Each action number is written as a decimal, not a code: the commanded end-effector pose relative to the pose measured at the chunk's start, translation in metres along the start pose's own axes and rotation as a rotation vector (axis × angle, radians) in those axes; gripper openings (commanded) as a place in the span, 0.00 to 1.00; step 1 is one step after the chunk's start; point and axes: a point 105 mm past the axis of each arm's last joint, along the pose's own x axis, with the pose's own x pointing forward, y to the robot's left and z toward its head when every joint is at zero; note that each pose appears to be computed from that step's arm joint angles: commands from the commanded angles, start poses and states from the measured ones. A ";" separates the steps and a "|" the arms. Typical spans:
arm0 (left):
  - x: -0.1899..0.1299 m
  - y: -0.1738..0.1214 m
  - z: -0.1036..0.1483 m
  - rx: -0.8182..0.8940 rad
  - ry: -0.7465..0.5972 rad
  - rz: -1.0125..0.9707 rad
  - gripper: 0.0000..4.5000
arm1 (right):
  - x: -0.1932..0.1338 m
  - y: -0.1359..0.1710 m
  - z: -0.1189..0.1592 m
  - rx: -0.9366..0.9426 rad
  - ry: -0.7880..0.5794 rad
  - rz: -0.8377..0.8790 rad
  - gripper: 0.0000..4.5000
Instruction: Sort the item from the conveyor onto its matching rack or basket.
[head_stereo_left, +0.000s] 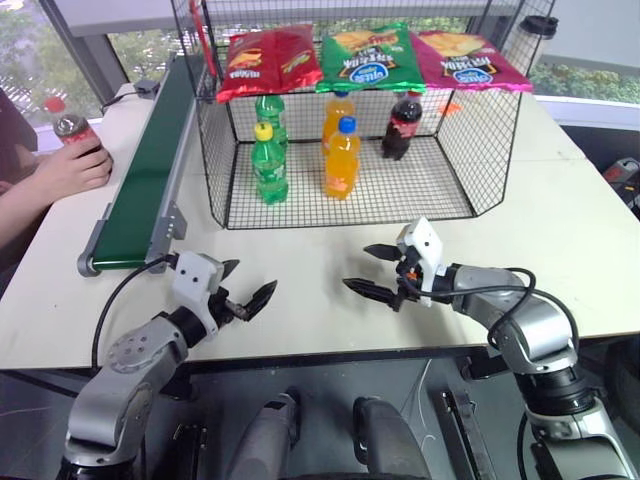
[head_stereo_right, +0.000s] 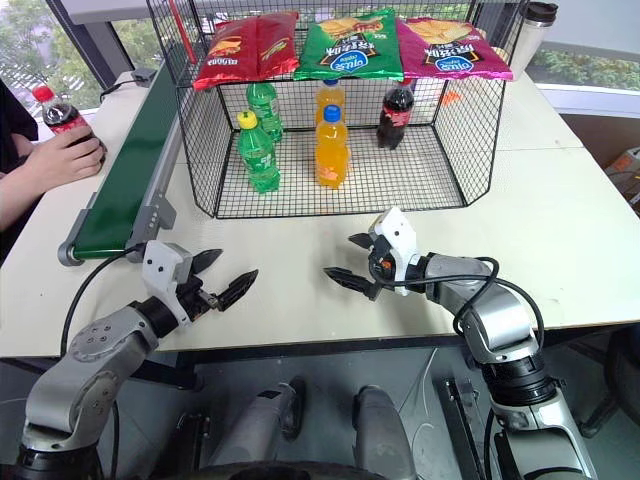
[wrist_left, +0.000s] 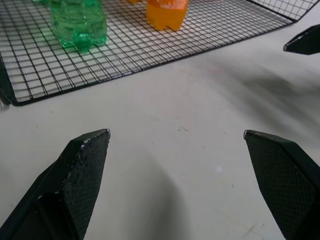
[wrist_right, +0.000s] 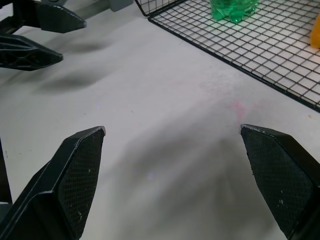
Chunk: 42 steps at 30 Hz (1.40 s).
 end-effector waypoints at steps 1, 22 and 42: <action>0.001 0.001 0.010 0.026 -0.037 0.003 1.00 | -0.006 0.003 0.014 -0.044 -0.040 0.008 0.99; 0.004 0.008 0.009 0.067 -0.050 0.059 1.00 | -0.005 0.005 0.014 -0.045 -0.035 0.022 0.99; 0.006 0.010 0.011 0.045 -0.034 0.056 1.00 | -0.005 0.006 0.015 -0.046 -0.036 0.026 0.99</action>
